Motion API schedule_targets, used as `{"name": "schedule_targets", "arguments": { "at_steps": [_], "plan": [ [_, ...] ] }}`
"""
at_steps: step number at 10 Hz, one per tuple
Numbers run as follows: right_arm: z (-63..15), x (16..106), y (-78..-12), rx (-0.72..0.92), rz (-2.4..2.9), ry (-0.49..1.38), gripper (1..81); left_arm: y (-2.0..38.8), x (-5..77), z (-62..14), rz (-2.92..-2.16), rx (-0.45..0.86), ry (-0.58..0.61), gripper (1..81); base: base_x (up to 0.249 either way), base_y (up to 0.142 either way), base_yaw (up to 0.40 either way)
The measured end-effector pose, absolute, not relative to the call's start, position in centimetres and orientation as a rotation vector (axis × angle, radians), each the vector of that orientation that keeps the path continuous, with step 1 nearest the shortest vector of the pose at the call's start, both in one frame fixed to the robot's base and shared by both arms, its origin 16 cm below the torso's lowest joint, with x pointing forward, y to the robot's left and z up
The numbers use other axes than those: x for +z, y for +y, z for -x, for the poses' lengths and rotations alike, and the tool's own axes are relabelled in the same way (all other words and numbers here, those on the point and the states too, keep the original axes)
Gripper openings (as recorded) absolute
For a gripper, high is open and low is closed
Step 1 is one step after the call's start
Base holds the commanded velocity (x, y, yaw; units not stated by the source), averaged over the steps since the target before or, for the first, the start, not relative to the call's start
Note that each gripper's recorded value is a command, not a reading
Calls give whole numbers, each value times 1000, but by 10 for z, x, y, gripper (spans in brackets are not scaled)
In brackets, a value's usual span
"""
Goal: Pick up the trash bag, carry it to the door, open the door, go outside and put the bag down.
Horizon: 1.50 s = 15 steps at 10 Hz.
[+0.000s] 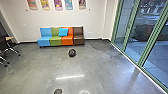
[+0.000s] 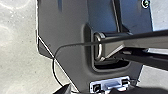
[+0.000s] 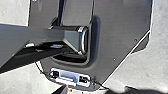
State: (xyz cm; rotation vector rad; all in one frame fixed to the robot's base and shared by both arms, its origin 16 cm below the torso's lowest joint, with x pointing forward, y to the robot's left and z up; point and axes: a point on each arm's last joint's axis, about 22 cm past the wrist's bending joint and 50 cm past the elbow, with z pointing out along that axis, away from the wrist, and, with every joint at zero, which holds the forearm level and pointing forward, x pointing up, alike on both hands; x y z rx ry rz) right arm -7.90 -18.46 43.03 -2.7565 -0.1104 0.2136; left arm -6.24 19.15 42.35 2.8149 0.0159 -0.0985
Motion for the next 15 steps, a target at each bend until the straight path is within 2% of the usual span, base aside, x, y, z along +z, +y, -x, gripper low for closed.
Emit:
{"name": "schedule_targets", "arguments": {
  "at_steps": [2,9,15],
  "plan": [
    [69,429,-185,176,2760,-118,811,191,423,53,-2816,-59,9,811,124,0,0],
    [72,429,-185,180,2760,-125,811,191,423,59,-2815,-65,12,811,128,0,0],
    [73,430,-183,188,2758,-126,811,190,424,59,-2813,-62,14,811,139,76,0]
  ]
}}
